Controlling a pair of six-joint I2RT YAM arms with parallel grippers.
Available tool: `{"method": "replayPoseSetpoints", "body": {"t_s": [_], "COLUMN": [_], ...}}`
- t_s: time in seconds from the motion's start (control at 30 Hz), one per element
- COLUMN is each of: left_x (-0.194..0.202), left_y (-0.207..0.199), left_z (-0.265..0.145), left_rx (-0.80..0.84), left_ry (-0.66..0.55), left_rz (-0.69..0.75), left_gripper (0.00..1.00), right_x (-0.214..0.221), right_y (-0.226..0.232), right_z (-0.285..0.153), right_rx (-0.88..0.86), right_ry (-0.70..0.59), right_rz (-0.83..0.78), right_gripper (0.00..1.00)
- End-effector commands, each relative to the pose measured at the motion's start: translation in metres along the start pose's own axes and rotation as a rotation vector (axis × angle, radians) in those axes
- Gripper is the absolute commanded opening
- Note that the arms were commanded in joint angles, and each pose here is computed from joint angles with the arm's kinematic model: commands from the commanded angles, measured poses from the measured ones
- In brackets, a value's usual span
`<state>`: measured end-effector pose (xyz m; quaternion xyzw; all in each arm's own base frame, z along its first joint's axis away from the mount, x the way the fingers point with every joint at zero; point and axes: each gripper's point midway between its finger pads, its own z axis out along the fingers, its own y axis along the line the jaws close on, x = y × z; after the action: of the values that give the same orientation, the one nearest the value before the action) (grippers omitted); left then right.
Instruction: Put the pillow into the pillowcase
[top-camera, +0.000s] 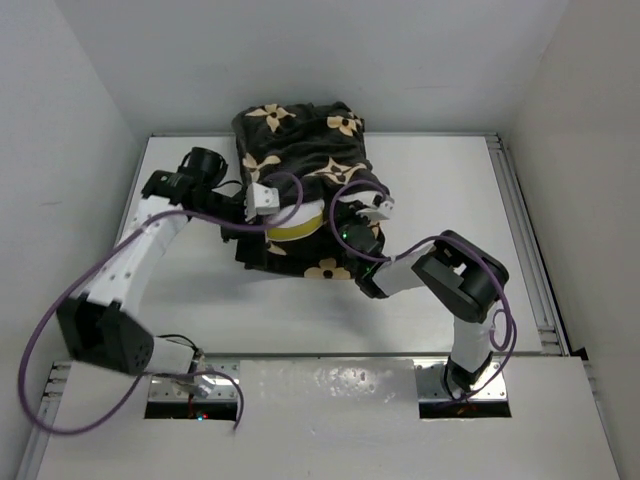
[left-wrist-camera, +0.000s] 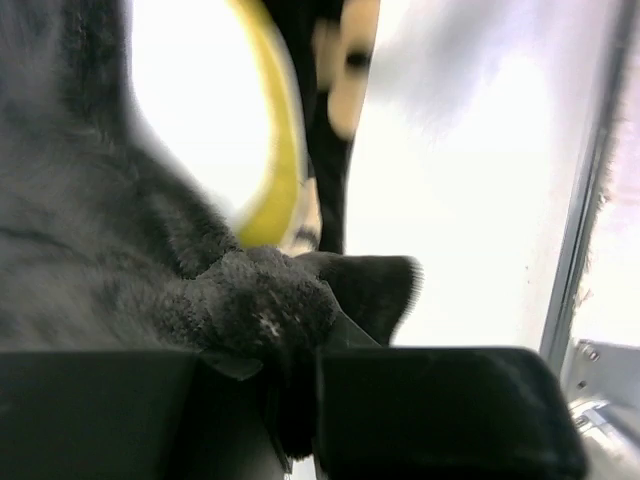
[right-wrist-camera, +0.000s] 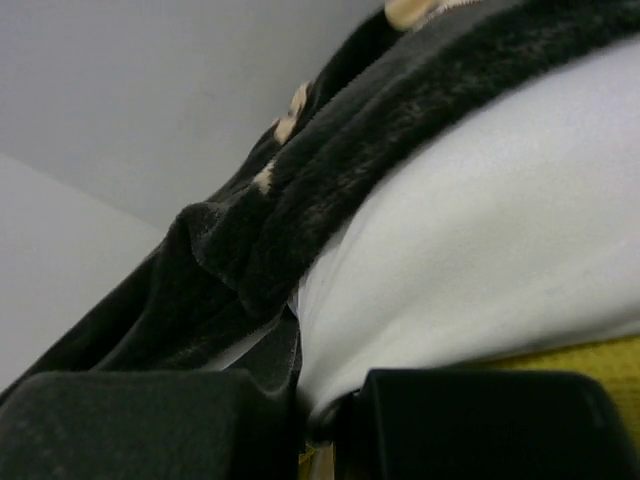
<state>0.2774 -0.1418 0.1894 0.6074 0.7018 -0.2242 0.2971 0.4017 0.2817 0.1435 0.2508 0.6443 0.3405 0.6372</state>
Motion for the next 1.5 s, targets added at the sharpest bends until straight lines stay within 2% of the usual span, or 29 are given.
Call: {"method": "replayPoseSetpoints", "body": {"t_s": [0.0,0.03,0.07,0.13,0.17,0.2,0.3,0.4,0.43,0.47,0.5,0.53,0.57,0.6,0.67,0.7,0.73,0.77,0.8,0.83,0.87,0.9,0.97,1.0,1.07,1.13,1.2,1.4,1.47], "left_x": [-0.064,-0.074,-0.082,-0.102,-0.108,-0.112,-0.111,-0.085,-0.075,-0.06,-0.05,-0.042,-0.028,-0.014,-0.008,-0.006,-0.005,-0.005,-0.004,-0.005,-0.005,-0.007,-0.007,-0.007,-0.002,-0.002,-0.002,-0.004,-0.004], "left_y": [-0.074,-0.079,-0.085,-0.089,-0.091,-0.092,-0.091,-0.082,-0.078,-0.072,-0.068,-0.064,-0.059,-0.054,-0.048,-0.044,-0.041,-0.034,-0.032,-0.031,-0.03,-0.03,-0.031,-0.032,-0.029,-0.031,-0.031,-0.029,-0.028], "left_z": [-0.035,-0.038,-0.04,-0.05,-0.054,-0.056,-0.059,-0.052,-0.051,-0.051,-0.051,-0.051,-0.052,-0.053,-0.056,-0.057,-0.059,-0.059,-0.059,-0.06,-0.061,-0.061,-0.06,-0.06,-0.066,-0.068,-0.069,-0.076,-0.076], "left_rx": [0.119,0.129,0.145,0.144,0.147,0.148,0.136,0.111,0.094,0.072,0.05,0.031,0.003,-0.029,-0.062,-0.077,-0.092,-0.116,-0.123,-0.129,-0.132,-0.13,-0.121,-0.119,-0.145,-0.155,-0.167,-0.189,-0.195], "left_ry": [-0.201,-0.234,-0.252,-0.309,-0.329,-0.343,-0.344,-0.286,-0.263,-0.247,-0.221,-0.205,-0.182,-0.163,-0.157,-0.157,-0.162,-0.167,-0.166,-0.17,-0.174,-0.18,-0.184,-0.184,-0.18,-0.179,-0.169,-0.163,-0.167], "left_rz": [0.28,0.282,0.258,0.273,0.272,0.263,0.258,0.185,0.157,0.105,0.082,0.059,-0.005,-0.056,-0.093,-0.118,-0.172,-0.178,-0.197,-0.221,-0.224,-0.23,-0.253,-0.255,-0.278,-0.276,-0.272,-0.272,-0.276], "left_gripper": [0.0,0.0,0.0,0.0,0.0,0.0,0.0,0.0,0.0,0.0,0.0,0.0,0.0,0.0,0.0,0.0,0.0,0.0,0.0,0.0,0.0,0.0,0.0,0.0,0.0,0.0,0.0,0.0,0.0], "right_x": [-0.069,-0.08,-0.068,-0.072,-0.057,-0.055,-0.027,0.004,0.012,0.031,0.043,0.052,0.068,0.066,0.055,0.049,0.042,0.043,0.026,0.021,0.014,0.002,-0.006,-0.01,-0.013,-0.018,-0.014,0.028,0.041], "right_y": [0.055,0.054,0.04,0.037,0.018,0.019,-0.004,-0.004,-0.005,0.005,0.004,0.009,0.016,0.012,0.017,0.015,-0.003,-0.011,-0.005,-0.033,-0.043,-0.048,-0.07,-0.076,-0.095,-0.116,-0.125,-0.148,-0.153], "right_z": [0.014,0.017,0.018,0.024,0.024,0.027,0.021,0.009,0.004,-0.004,-0.013,-0.022,-0.04,-0.057,-0.091,-0.101,-0.111,-0.132,-0.139,-0.15,-0.155,-0.156,-0.16,-0.154,-0.149,-0.132,-0.121,-0.095,-0.097], "right_rx": [-0.046,0.01,0.08,0.157,0.233,0.255,0.285,0.189,0.161,0.07,0.012,-0.052,-0.154,-0.192,-0.312,-0.336,-0.301,-0.345,-0.367,-0.284,-0.25,-0.212,-0.137,-0.099,-0.008,0.088,0.12,0.198,0.189], "right_ry": [-0.244,-0.283,-0.245,-0.248,-0.183,-0.166,-0.049,0.085,0.132,0.252,0.332,0.402,0.533,0.592,0.663,0.682,0.727,0.807,0.798,0.876,0.893,0.873,0.88,0.845,0.808,0.738,0.721,0.905,0.932], "right_rz": [0.084,0.063,-0.014,-0.052,-0.145,-0.155,-0.195,-0.243,-0.284,-0.301,-0.365,-0.388,-0.412,-0.465,-0.518,-0.54,-0.577,-0.602,-0.606,-0.622,-0.628,-0.629,-0.615,-0.604,-0.571,-0.56,-0.532,-0.619,-0.599], "right_gripper": [0.0,0.0,0.0,0.0,0.0,0.0,0.0,0.0,0.06,0.16,0.31,0.6,0.69,0.84,0.95,0.97,0.95,0.91,0.8,0.2,0.04,0.0,0.02,0.18,0.75,0.97,0.99,0.98,0.94]}}
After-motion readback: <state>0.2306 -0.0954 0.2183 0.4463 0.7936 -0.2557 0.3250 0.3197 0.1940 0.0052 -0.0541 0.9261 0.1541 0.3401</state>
